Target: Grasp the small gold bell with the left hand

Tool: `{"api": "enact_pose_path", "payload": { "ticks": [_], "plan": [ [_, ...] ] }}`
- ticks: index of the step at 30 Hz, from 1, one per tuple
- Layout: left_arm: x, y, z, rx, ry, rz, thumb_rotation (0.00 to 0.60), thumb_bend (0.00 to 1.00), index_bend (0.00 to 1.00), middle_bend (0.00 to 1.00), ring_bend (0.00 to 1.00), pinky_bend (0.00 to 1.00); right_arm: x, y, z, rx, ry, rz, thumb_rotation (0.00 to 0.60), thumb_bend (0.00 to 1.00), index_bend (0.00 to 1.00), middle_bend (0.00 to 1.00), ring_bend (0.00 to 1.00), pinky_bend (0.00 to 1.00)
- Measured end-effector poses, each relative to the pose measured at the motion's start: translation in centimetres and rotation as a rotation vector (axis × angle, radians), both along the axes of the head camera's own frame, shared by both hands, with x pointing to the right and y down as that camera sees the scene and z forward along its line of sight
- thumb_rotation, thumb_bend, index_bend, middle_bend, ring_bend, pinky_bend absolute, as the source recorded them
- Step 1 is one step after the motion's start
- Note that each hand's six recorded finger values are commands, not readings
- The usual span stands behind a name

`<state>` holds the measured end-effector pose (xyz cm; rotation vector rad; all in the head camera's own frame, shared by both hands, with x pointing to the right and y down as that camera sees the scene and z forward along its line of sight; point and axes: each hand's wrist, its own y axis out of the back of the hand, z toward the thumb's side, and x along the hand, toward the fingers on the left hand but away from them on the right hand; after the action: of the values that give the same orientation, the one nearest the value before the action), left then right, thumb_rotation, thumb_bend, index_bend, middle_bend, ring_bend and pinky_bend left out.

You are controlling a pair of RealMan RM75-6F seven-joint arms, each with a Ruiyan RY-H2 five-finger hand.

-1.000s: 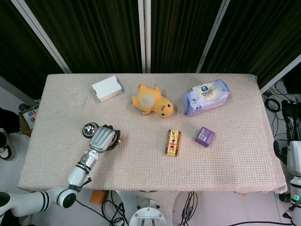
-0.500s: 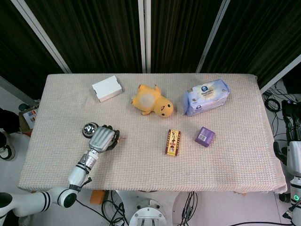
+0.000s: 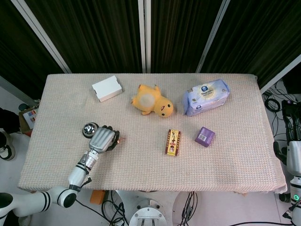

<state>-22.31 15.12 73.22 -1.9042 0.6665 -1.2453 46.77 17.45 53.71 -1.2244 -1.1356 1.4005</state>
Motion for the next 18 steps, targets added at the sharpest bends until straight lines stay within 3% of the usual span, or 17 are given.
{"api": "enact_pose_path", "payload": {
  "ticks": [5, 14, 18],
  "plan": [
    [-0.05, 0.03, 0.01, 0.0, -0.002, 0.003, 0.6, 0.45, 0.51, 0.59, 0.4, 0.43, 0.07, 0.05, -0.02, 0.0, 0.0, 0.001, 0.6, 0.29, 0.0, 0.0, 0.0, 0.0],
    [-0.09, 0.03, -0.22, 0.011, -0.001, 0.014, 0.6, 0.37, 0.32, 0.57, 0.39, 0.43, 0.0, 0.0, -0.12, 0.004, 0.0, 0.0, 0.6, 0.29, 0.0, 0.0, 0.0, 0.0],
    [-0.25, 0.03, -0.54, 0.018, 0.0, 0.018, 0.6, 0.35, 0.27, 0.51, 0.36, 0.42, 0.03, -0.02, -0.2, 0.006, 0.001, 0.0, 0.6, 0.29, 0.0, 0.0, 0.0, 0.0]
  ]
}}
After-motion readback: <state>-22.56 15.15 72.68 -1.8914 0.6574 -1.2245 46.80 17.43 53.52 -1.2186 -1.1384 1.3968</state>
